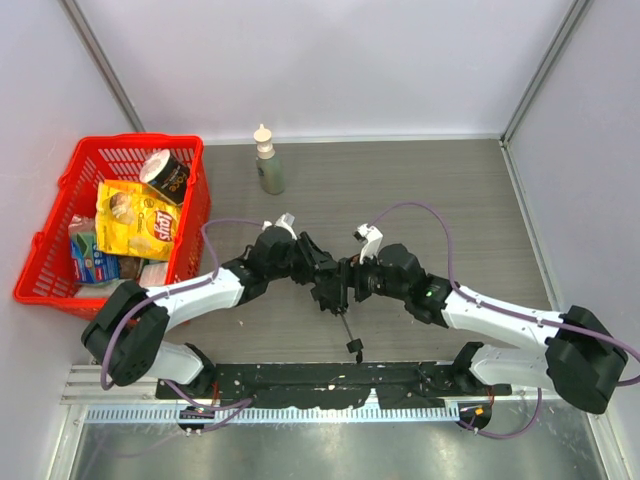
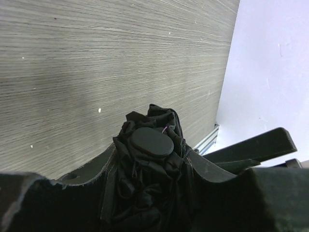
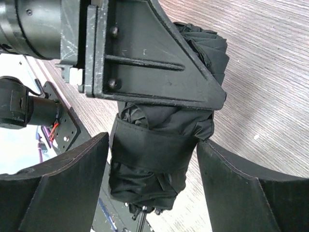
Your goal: Put away the umbrella
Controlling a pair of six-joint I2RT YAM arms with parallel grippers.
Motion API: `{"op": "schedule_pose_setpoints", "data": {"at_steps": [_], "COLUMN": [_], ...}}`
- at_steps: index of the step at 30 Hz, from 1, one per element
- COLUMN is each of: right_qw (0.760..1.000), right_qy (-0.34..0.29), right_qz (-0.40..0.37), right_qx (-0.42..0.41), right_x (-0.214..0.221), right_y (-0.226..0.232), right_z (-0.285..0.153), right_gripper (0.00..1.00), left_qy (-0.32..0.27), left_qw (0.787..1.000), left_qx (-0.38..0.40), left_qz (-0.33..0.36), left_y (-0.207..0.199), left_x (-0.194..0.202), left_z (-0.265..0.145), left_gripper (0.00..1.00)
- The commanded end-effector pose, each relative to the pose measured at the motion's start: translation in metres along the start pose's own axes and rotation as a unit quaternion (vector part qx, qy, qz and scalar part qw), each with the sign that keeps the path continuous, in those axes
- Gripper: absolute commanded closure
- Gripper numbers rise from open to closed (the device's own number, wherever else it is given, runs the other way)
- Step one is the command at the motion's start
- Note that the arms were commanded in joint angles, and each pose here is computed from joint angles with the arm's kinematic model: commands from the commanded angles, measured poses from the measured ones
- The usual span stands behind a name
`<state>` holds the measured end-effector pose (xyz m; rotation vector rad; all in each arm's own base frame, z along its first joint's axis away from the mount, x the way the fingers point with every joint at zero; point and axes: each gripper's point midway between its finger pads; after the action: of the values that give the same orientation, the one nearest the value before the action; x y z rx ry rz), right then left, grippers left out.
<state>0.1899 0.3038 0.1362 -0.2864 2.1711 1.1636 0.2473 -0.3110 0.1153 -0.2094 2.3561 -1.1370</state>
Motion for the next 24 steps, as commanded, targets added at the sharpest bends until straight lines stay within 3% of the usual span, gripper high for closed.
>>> {"op": "schedule_pose_setpoints", "data": {"at_steps": [1, 6, 8, 11, 12, 16, 21, 24], "right_qw": [0.999, 0.998, 0.997, 0.996, 0.995, 0.99, 0.986, 0.984], "right_qy": [-0.049, -0.065, -0.07, -0.084, -0.08, -0.095, -0.11, -0.118], "right_qz": [-0.006, 0.0, 0.003, 0.004, 0.007, 0.007, 0.0, 0.0], "right_qx": [-0.003, -0.009, -0.009, -0.04, -0.052, -0.101, -0.127, -0.133], "right_x": [-0.03, -0.041, -0.042, -0.049, -0.046, -0.047, -0.049, -0.049], "right_y": [0.015, 0.022, 0.023, 0.036, 0.04, 0.054, 0.062, 0.063], "right_z": [0.007, 0.013, 0.014, 0.012, 0.011, 0.005, -0.006, -0.011], "right_gripper": [0.22, 0.23, 0.28, 0.49, 0.58, 0.74, 0.74, 0.74], "left_qy": [-0.022, -0.021, -0.021, -0.026, -0.027, -0.035, -0.044, -0.045], "left_qw": [0.995, 0.993, 0.993, 0.992, 0.992, 0.99, 0.988, 0.988], "left_qx": [0.099, 0.111, 0.115, 0.118, 0.12, 0.131, 0.14, 0.14], "left_qz": [0.02, 0.019, 0.023, 0.03, 0.032, 0.04, 0.044, 0.057], "left_y": [-0.052, -0.059, -0.061, -0.063, -0.063, -0.068, -0.074, -0.077], "left_x": [-0.018, -0.019, -0.019, -0.021, -0.02, -0.022, -0.024, -0.026], "left_z": [-0.013, -0.015, -0.017, -0.02, -0.021, -0.029, -0.038, -0.041], "left_gripper": [1.0, 1.0, 1.0, 0.96, 0.92, 0.69, 0.5, 0.08]}}
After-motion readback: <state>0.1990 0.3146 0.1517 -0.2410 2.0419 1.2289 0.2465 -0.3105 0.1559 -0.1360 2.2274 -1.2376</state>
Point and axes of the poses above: each gripper's point midway between its finger pads, its own z axis out along the fingers, its own y axis along the line the jaws close on, x = y × z, and after that the axes turned 10 degrees about z, right-handed
